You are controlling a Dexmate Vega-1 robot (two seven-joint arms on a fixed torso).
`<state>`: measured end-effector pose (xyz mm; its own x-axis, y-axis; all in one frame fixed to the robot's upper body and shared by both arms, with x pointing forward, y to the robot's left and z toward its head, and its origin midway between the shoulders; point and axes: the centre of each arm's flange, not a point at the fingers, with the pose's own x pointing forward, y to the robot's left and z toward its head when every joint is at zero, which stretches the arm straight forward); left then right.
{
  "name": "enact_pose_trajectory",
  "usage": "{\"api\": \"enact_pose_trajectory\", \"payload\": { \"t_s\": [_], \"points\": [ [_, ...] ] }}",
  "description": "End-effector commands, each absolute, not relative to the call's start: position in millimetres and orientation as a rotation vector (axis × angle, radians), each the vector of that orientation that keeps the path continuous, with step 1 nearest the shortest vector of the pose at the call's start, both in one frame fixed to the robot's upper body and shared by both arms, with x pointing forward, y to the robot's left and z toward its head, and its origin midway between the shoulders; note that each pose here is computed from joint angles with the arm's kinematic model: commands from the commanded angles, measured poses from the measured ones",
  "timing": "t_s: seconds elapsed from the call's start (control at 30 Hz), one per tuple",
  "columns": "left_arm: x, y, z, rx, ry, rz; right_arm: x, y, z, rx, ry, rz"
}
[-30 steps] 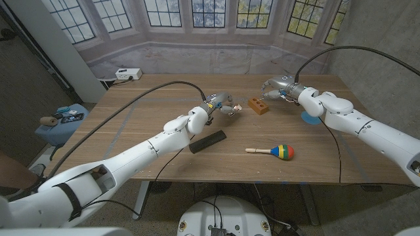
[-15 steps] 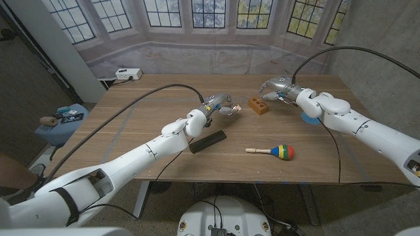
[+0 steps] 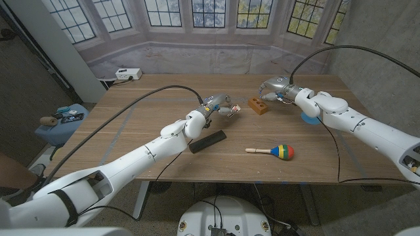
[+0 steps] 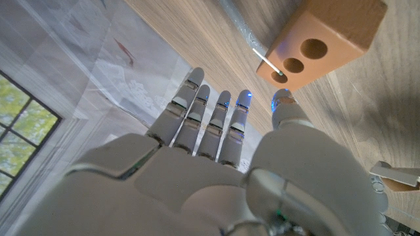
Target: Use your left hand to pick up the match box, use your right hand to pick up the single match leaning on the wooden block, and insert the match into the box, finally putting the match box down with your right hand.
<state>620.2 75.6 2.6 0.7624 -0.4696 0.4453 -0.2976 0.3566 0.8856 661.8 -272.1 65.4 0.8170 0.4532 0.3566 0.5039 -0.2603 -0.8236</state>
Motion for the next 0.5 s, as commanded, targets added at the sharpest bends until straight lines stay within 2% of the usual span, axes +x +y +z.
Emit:
{"api": "enact_pose_trajectory", "payload": {
  "t_s": [0.03,0.5],
  "points": [
    [620.5,74.5,3.1,1.237,-0.74,-0.122,668.3,-277.6,72.1,-1.949,-0.735,-0.056],
    [621.7,69.2,2.9,1.239,-0.745,-0.137,667.7,-283.0,75.3,-1.99,-0.747,-0.034]
  ]
}}
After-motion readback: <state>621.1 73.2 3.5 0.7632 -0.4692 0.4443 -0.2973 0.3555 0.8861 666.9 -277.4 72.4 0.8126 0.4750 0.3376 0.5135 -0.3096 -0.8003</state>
